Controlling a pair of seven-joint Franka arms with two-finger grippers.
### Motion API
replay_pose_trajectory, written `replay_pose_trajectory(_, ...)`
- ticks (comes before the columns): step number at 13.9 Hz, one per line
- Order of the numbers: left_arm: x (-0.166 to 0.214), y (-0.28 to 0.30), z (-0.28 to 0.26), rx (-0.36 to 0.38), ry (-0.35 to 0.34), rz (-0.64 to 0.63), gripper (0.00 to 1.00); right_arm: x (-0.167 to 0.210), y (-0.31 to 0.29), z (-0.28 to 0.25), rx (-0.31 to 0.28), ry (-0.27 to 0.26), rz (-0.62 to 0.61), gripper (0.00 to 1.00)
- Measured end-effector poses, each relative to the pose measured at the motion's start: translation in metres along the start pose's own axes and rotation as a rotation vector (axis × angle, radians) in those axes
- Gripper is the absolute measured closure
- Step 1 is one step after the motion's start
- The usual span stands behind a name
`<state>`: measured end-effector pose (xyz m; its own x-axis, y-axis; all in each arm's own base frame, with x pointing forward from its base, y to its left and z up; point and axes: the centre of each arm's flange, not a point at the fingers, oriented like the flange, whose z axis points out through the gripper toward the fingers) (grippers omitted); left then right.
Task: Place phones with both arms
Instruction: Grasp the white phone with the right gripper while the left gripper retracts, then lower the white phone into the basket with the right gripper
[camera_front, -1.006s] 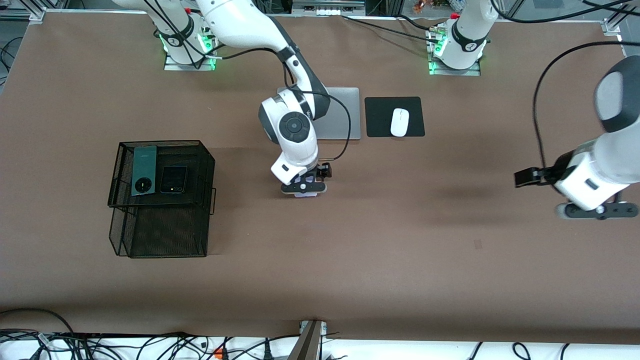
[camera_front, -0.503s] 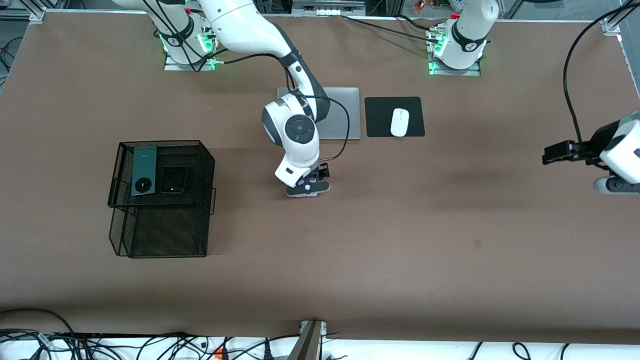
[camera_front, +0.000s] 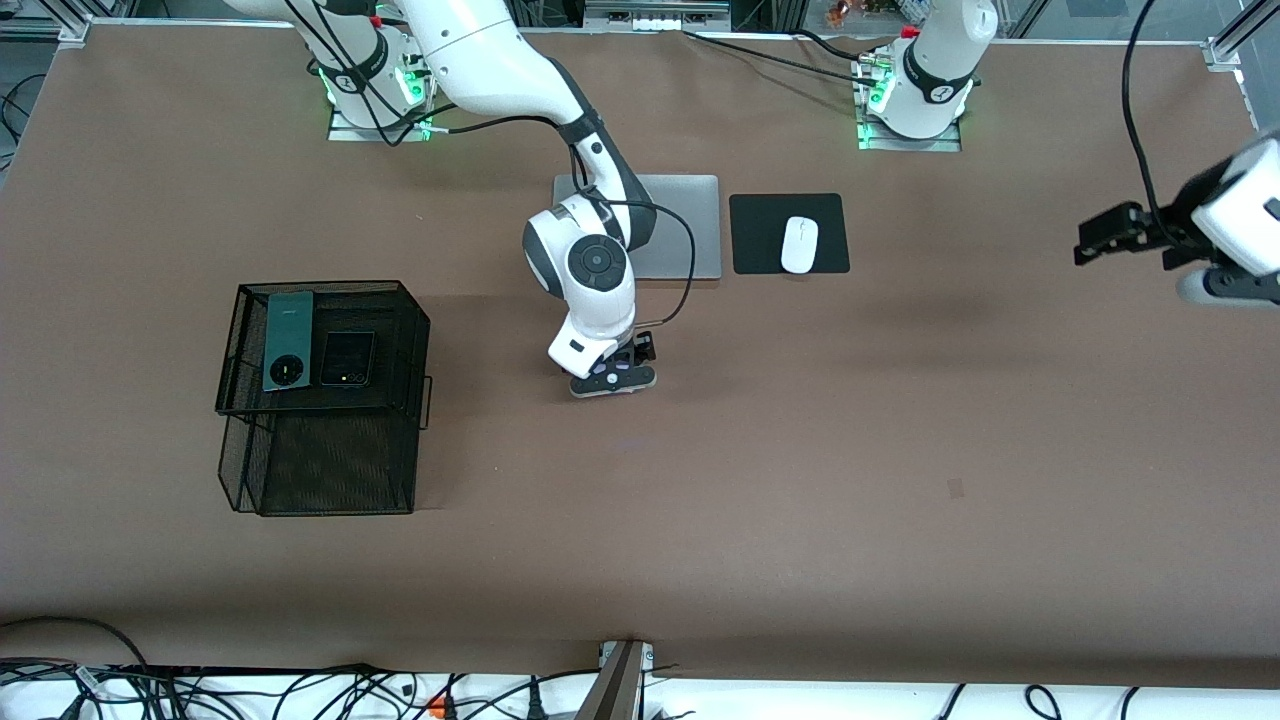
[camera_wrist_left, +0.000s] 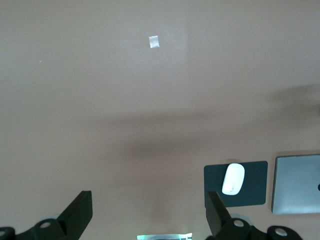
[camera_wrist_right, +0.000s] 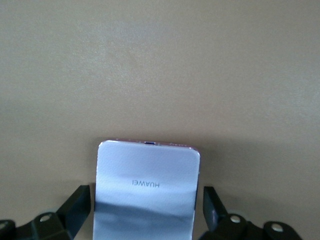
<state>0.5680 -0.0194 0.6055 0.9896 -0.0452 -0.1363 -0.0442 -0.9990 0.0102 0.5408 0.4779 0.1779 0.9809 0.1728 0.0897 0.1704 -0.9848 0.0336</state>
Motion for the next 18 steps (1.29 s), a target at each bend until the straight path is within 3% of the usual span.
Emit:
replay_pose_trajectory(5, -0.005, 0.01, -0.001, 0.002, 0.0, 0.013, 0.0, -0.001, 0.001, 0.01, 0.0, 0.016, 0.0, 0.03)
replay_pose_trajectory(7, -0.005, 0.01, 0.001, 0.002, -0.004, 0.013, 0.0, 0.0, 0.0, 0.007, 0.005, 0.023, -0.002, 0.15)
replay_pose_trajectory(11, -0.005, 0.01, 0.001, 0.002, -0.005, 0.014, 0.0, 0.016, 0.013, -0.009, -0.003, 0.056, 0.021, 0.15)
replay_pose_trajectory(15, -0.005, 0.026, 0.001, 0.004, -0.005, 0.021, 0.0, 0.086, 0.13, -0.13, -0.068, 0.118, 0.124, 0.15)
replay_pose_trajectory(18, -0.006, 0.036, 0.002, 0.005, -0.006, 0.027, 0.0, 0.11, 0.247, -0.191, -0.06, 0.083, 0.134, 0.15)
